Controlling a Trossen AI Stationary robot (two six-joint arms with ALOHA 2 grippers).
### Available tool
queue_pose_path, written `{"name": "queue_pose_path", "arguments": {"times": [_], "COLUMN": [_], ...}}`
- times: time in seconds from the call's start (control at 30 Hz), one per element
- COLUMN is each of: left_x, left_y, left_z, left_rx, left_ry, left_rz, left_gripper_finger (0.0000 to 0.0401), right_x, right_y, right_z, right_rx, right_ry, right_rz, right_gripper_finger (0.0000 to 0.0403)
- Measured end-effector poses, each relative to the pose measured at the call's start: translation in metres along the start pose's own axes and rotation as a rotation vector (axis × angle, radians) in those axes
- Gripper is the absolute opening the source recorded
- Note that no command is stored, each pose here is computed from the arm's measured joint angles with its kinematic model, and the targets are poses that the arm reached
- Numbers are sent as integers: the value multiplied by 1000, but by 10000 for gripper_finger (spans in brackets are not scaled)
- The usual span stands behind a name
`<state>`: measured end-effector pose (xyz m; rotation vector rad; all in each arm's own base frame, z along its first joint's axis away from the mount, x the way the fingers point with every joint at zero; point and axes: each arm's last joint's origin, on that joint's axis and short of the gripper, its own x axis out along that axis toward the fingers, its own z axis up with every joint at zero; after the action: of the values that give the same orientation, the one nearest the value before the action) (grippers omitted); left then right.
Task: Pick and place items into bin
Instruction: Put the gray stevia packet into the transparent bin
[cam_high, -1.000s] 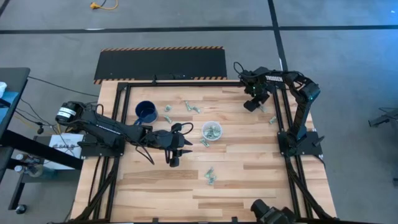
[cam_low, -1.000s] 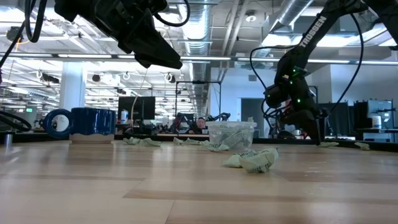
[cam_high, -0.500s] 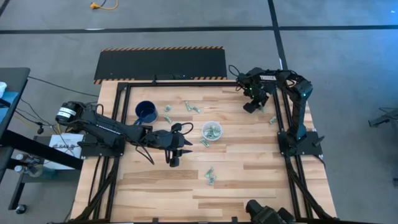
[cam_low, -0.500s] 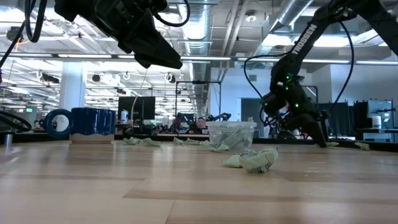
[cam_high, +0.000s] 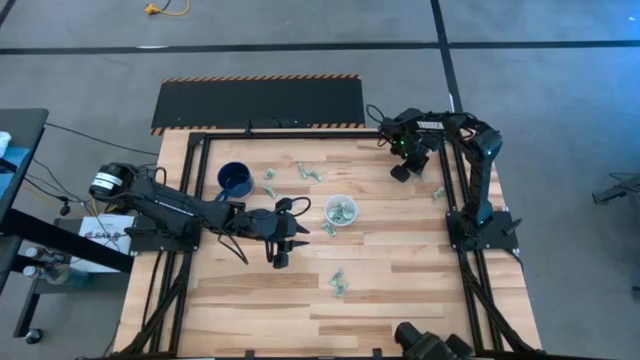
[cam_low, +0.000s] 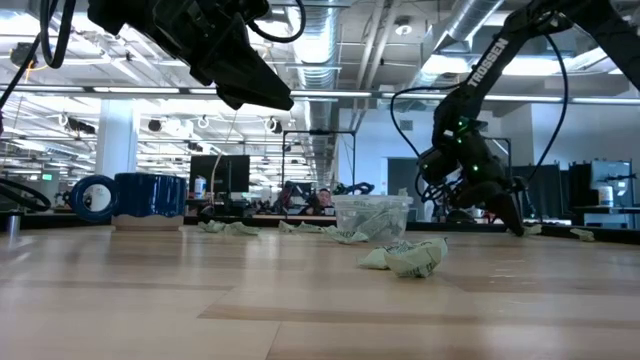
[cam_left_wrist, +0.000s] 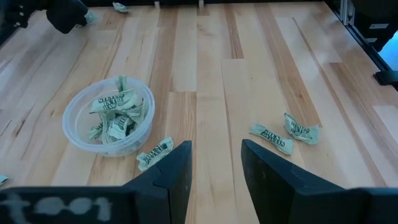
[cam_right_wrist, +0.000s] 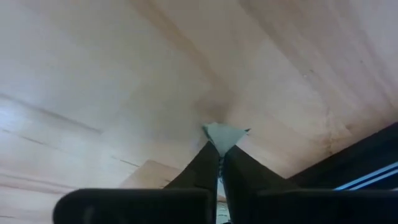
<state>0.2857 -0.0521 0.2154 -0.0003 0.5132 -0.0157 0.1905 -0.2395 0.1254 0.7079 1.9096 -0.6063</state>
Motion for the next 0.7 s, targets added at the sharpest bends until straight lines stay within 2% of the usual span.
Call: {"name": "queue_pose_path", "arguments": {"times": [0.2,0.37,0.47,0.57,0.7], "left_x": [0,0,0,0,0], "left_y": [0,0,0,0,0], "left_z": [0,0,0,0,0], "left_rx": [0,0,0,0,0], "left_ry": [0,0,0,0,0], "left_rz": [0,0,0,1,1], "left_gripper_finger": [130,130,130,130,130], "right_x": [-7,-32,-53,-75,-103], "right_y": [12,37,59,85,124], "right_z": [-8,-27,-42,-56,-74], "right_rx": [-42,-96,-161,-226,-324], "right_ry": [39,-25,-146,-345,-628], "right_rz": [-13,-46,-72,-75,22], "right_gripper_finger": [4,4,2,3,2]}}
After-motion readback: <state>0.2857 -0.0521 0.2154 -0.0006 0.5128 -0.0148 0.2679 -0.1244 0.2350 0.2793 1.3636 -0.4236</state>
